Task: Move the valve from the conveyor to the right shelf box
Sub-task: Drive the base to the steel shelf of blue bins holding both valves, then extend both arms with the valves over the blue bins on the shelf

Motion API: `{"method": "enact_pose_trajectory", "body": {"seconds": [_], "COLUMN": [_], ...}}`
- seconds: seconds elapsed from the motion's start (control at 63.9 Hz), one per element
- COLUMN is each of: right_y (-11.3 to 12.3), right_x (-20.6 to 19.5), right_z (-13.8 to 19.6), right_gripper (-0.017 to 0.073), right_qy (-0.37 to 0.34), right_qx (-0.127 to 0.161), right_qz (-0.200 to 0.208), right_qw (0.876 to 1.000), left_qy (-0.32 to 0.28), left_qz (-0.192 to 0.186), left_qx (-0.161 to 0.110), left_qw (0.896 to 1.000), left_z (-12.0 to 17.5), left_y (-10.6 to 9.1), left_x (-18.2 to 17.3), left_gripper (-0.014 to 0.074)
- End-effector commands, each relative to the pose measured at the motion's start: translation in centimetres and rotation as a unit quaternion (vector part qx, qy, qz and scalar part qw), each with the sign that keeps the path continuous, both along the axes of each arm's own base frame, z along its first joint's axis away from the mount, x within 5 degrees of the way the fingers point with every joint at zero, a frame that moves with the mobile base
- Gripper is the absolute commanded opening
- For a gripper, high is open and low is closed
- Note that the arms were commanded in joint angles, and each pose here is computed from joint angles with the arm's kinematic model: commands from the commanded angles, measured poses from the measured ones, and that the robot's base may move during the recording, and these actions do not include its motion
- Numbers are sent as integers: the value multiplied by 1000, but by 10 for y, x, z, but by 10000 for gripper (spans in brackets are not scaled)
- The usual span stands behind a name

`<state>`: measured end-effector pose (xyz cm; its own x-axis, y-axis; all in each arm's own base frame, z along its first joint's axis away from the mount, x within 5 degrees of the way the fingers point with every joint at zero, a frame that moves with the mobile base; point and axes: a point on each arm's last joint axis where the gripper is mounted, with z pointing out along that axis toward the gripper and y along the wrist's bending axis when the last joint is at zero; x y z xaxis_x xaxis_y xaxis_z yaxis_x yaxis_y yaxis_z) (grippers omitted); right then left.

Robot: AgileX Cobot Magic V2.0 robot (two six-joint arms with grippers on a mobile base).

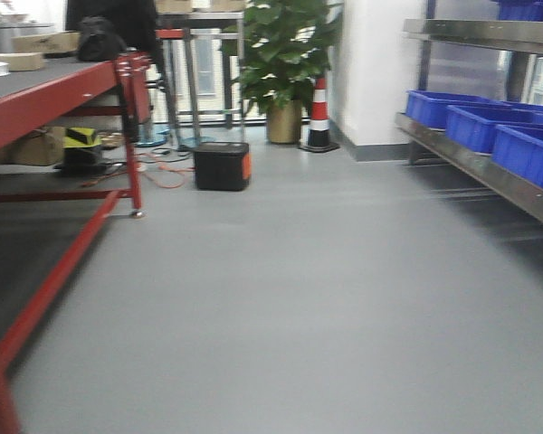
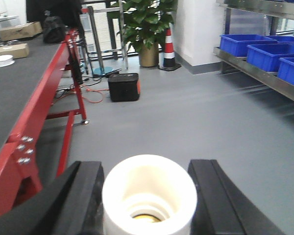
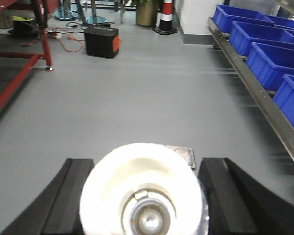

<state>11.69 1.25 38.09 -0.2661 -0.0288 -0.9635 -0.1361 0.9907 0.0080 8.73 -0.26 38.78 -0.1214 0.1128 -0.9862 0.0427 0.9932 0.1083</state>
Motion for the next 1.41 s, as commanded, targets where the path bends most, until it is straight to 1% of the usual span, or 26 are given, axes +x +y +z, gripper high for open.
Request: {"method": "enact_pose_trajectory", "body": {"seconds": [0.0,1.392], "right_y": [-2,-2], "right_x": [-2,-2], "right_z": [15,15], "right_gripper": [-153,-153], "right_qy": [-55,-55], "right_qx": [-1,-1], "right_qz": [-9,-9], "right_qw": [998,998], "left_qy": [-33,-33], "left_qz": [-2,-2], "left_qx": [-6,-6], "left_qw": [999,999], "left_z": [8,8], "left_y": [0,0], "left_x": [-2,-2], "left_gripper": [-111,-111]}}
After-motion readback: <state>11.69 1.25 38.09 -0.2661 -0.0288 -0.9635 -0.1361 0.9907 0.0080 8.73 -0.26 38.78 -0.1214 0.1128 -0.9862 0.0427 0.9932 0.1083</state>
